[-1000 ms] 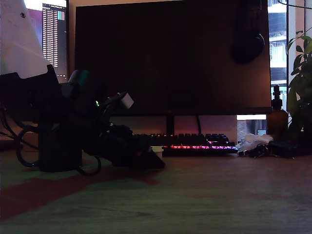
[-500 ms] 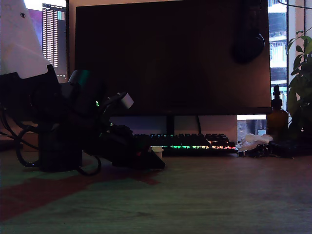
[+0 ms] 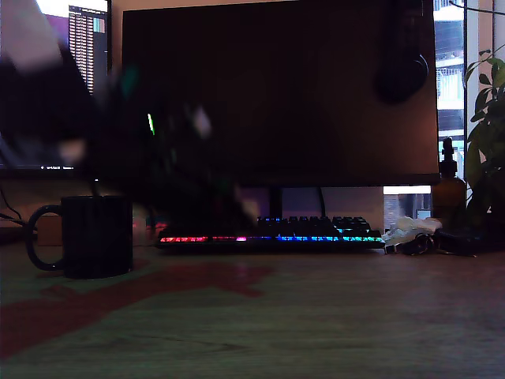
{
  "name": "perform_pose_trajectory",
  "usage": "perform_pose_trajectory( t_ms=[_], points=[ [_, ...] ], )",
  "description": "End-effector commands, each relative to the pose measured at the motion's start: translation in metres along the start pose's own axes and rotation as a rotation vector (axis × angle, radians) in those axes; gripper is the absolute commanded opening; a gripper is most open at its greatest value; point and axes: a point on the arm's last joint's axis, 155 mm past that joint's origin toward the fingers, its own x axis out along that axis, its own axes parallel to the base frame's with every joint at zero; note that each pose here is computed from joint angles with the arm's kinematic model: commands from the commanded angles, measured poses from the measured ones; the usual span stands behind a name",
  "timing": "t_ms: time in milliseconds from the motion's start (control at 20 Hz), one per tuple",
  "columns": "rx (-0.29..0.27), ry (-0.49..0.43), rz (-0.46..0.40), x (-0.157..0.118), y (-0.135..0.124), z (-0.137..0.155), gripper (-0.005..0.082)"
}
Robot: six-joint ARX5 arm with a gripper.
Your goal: Pick up the coffee capsules on the table and drop them inside the coffee cup
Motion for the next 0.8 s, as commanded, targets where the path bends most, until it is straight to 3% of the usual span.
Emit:
perform_pose_trajectory(
  t_ms=[0,300,750],
  points=[
    [-0.001,0.001,0.007,-0.011,0.0,0.008,0.0129],
    [0.001,-0.014,0.053,-0.055,0.008,0.038,0.0129],
    [-0.065,-0.029,0.182,-0.113,0.052,0.052,0.0129]
  ],
)
